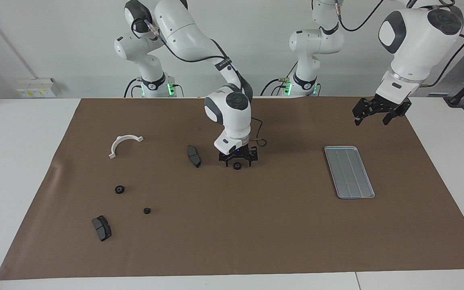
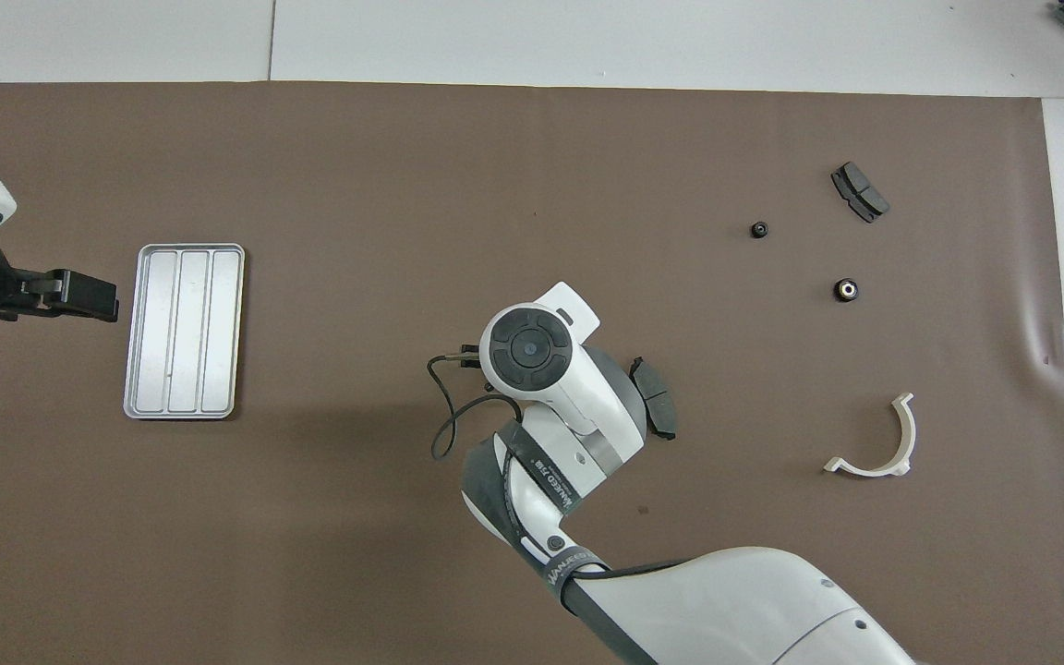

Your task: Place bearing gear from tray to pile

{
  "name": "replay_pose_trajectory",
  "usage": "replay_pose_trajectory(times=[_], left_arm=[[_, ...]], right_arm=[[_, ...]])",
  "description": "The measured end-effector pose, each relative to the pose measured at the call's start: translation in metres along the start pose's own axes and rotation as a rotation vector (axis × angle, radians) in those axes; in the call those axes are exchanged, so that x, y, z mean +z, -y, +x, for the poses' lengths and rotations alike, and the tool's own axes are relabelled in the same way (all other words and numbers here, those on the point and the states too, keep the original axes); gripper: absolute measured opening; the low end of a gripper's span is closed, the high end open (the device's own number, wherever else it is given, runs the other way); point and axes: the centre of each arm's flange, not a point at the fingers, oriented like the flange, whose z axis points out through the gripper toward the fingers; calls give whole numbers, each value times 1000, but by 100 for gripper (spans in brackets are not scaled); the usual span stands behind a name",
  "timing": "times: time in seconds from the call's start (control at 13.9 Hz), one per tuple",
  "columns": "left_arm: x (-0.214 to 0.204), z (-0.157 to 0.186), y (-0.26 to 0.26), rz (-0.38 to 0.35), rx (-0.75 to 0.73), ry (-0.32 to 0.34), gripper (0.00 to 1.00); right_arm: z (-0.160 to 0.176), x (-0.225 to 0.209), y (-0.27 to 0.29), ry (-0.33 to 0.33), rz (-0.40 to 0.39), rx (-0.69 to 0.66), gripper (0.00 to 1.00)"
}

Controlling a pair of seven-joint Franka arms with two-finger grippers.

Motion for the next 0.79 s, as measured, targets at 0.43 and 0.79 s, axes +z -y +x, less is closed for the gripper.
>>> replay_pose_trajectory(times=[0.43, 0.79], left_arm=[[-16, -5, -1, -1, 1, -24, 100], [-37, -6, 3, -23, -25, -46, 100]], right_arm=[[-1, 1, -3, 1, -7, -2, 82], [-1, -1, -2, 0, -8, -4, 71]])
